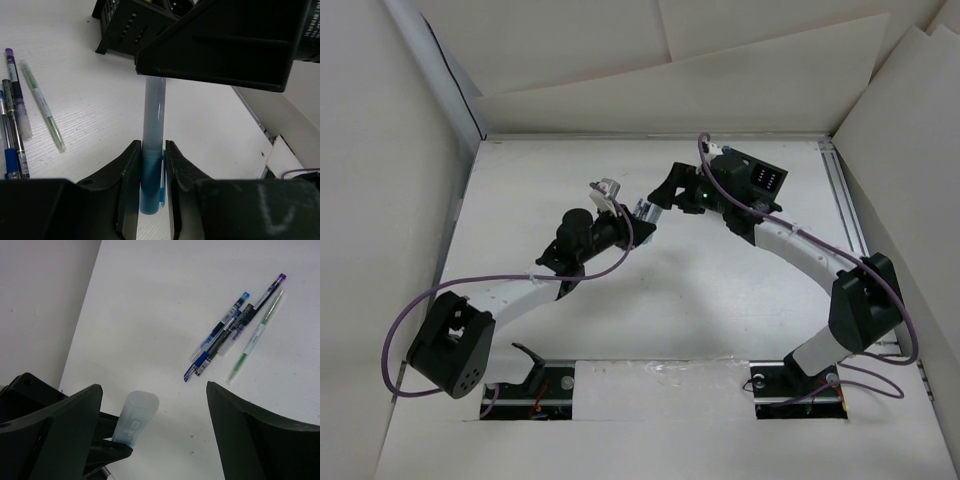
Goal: Sort the stationery into containers
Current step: Pick up the pen from the center of the board, then place the pen in the storage box, then pick up the pen from the center of the board.
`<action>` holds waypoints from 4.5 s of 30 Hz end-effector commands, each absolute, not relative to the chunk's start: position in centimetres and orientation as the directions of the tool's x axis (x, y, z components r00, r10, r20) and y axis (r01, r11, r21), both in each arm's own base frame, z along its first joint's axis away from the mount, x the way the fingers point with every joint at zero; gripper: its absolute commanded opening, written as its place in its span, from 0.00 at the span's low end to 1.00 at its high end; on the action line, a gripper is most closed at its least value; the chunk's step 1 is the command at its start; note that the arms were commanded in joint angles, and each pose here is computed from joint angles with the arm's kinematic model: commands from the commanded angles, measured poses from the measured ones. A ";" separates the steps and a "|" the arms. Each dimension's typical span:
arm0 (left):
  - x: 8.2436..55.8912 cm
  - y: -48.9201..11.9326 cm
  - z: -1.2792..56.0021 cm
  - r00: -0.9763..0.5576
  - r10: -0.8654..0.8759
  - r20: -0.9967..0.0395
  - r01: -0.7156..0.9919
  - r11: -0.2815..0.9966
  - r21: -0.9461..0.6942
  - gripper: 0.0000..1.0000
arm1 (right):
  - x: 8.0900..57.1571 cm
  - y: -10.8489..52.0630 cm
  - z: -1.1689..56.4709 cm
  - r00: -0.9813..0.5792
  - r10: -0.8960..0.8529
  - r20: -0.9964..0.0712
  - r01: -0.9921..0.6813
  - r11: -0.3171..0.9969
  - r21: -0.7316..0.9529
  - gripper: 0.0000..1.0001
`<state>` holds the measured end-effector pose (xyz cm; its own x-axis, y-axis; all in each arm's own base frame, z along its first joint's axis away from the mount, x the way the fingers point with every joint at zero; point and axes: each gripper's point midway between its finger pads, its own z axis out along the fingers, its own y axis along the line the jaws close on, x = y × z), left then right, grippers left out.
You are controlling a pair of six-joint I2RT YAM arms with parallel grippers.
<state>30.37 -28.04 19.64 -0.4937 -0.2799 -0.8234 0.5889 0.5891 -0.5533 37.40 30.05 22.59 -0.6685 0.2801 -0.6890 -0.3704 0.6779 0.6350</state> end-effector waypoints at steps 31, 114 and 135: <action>31.8 -28.8 21.0 -0.451 -0.367 -0.814 0.602 0.547 -0.581 0.00 | 37.7 32.2 22.3 -0.703 0.298 -0.646 -0.385 0.604 0.698 0.14; 44.8 -23.4 5.5 -0.628 -0.126 -0.768 0.008 0.986 -0.169 0.19 | 41.4 17.2 23.0 -0.324 0.404 -0.855 0.043 0.909 0.414 0.06; 43.4 -22.0 2.1 -0.666 -0.069 -0.743 -0.028 0.997 -0.067 0.15 | 40.1 19.8 22.0 -0.364 0.388 -0.847 -0.019 0.906 0.423 0.24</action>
<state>44.27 -23.11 3.22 -0.6386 -0.1059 -0.7622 -0.0222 0.9926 -0.1193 40.02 19.15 19.65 -0.4163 0.3501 -0.8392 0.0183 0.9260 0.3772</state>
